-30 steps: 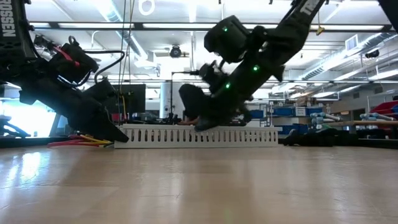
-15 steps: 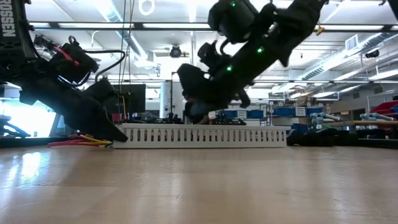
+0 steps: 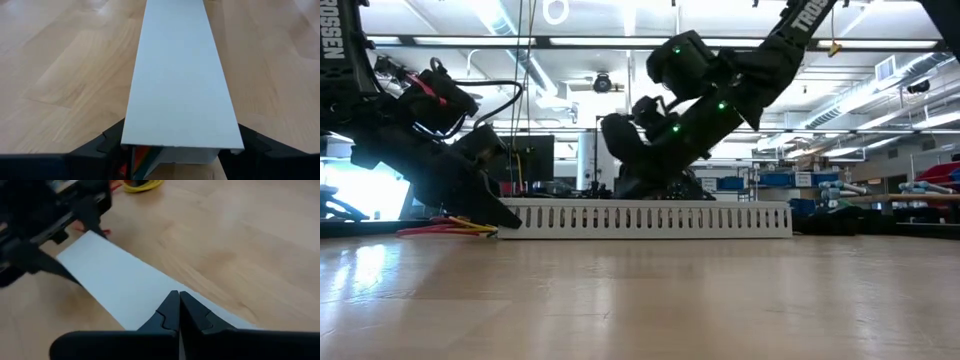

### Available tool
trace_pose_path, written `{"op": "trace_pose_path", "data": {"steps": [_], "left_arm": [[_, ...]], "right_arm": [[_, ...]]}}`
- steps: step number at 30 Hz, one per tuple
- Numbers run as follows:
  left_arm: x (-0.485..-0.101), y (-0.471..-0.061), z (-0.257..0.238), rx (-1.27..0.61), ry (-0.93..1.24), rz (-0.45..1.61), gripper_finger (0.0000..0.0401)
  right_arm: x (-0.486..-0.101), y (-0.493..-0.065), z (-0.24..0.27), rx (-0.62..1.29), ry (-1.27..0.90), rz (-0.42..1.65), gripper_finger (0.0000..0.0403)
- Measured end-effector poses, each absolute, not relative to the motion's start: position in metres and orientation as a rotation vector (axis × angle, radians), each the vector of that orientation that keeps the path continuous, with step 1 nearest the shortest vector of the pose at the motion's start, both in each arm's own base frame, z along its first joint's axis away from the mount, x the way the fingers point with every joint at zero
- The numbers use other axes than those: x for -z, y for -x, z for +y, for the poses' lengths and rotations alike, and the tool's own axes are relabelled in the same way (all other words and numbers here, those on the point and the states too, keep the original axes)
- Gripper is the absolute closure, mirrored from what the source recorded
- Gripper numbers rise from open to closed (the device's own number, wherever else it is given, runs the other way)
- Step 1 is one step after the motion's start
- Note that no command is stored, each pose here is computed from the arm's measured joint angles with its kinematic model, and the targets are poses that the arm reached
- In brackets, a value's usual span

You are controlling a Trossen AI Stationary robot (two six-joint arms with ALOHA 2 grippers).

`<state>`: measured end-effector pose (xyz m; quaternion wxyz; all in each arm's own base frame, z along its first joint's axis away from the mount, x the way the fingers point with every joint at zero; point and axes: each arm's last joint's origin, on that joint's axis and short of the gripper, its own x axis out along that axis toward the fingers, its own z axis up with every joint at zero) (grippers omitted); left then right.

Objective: Ziptie cables
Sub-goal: Close the white cable duct, then return to Home Position

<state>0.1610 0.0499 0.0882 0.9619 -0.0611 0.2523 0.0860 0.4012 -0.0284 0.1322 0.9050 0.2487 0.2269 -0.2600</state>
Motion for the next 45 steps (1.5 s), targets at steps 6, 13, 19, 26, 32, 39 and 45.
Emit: {"op": "trace_pose_path", "data": {"steps": [6, 13, 19, 26, 32, 39, 45], "left_arm": [[-0.089, -0.161, 0.050, -0.174, 0.124, 0.509, 0.0158], [-0.088, -0.161, 0.050, -0.174, 0.121, 0.509, 0.0158], [-0.088, -0.161, 0.050, -0.174, 0.120, 0.512, 0.0151], [-0.086, -0.160, 0.049, -0.163, 0.139, 0.542, 0.0100], [-0.090, -0.161, 0.049, -0.143, 0.192, 0.494, 0.0076], [-0.106, -0.162, 0.048, -0.134, 0.190, 0.391, 0.0077], [-0.126, -0.157, 0.047, -0.124, 0.171, 0.315, 0.0077]], "right_arm": [[-0.154, -0.403, -0.017, 0.535, -0.351, 0.425, 0.0403], [-0.181, -0.394, -0.003, 0.542, -0.292, 0.411, 0.0403], [-0.192, -0.389, 0.009, 0.512, -0.285, 0.406, 0.0403], [-0.199, -0.383, 0.015, 0.498, -0.247, 0.439, 0.0403], [-0.200, -0.378, 0.017, 0.402, -0.253, 0.494, 0.0403], [-0.209, -0.364, 0.017, 0.311, -0.229, 0.469, 0.0403], [-0.209, -0.347, 0.008, 0.149, -0.215, 0.378, 0.0403]]}}
